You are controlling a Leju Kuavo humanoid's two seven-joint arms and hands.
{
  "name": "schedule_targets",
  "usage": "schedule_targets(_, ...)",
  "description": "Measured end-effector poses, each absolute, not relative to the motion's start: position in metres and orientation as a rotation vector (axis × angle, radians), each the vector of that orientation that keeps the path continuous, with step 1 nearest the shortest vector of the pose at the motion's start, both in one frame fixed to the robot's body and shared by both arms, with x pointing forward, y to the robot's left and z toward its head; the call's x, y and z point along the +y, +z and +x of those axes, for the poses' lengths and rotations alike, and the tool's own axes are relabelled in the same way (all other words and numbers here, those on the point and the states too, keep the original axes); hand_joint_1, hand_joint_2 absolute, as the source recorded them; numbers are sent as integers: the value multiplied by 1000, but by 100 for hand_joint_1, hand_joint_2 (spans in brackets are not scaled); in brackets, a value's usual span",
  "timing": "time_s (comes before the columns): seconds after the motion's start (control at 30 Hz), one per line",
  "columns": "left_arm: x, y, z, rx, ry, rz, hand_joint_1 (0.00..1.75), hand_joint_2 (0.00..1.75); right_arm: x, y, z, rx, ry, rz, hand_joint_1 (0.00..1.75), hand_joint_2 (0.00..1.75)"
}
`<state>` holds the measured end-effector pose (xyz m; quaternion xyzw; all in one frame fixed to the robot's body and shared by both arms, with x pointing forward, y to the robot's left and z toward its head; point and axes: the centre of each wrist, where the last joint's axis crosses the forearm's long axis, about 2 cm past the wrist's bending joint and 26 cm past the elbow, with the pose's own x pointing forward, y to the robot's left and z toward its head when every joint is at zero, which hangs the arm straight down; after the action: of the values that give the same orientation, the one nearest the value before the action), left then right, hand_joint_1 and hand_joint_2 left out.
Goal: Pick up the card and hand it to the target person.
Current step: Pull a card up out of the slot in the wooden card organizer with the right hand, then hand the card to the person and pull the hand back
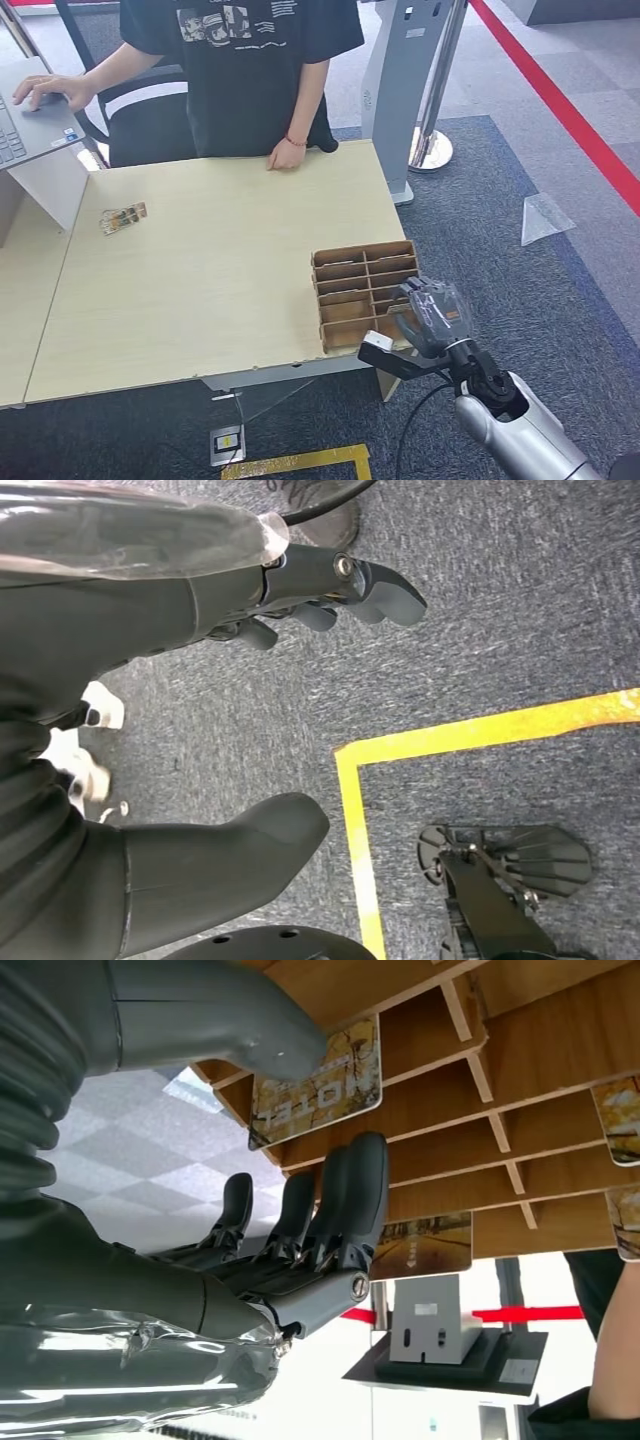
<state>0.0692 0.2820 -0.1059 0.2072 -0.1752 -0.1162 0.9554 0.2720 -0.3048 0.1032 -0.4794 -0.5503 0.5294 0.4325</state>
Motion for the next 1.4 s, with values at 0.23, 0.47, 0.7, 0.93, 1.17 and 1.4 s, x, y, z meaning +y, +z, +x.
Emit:
schedule_targets(0.23, 282, -106, 69, -368, -222, 423, 0, 175, -305, 106, 274, -1356, 1340, -1214, 174, 175)
schedule_targets(0.47, 282, -106, 69, -343, -215, 420, 0, 175, -301, 115, 279, -1386, 1333, -1241, 175, 175)
schedule_targets(0.7, 283, -106, 69, -327, -229, 411, 0, 175, -304, 138, 286, -1451, 1351, -1245, 175, 175)
schedule_targets(0.93, 288, -106, 69, -352, -244, 406, 0, 175, -331, 221, 290, -1534, 1489, -1124, 175, 175)
schedule_targets(1.17, 293, -106, 69, -350, -273, 400, 0, 175, -356, 328, 274, -1597, 1506, -1137, 175, 175)
schedule_targets(1.4, 291, -106, 69, -357, -320, 400, 0, 175, -369, 366, 283, -1754, 1279, -1313, 175, 175)
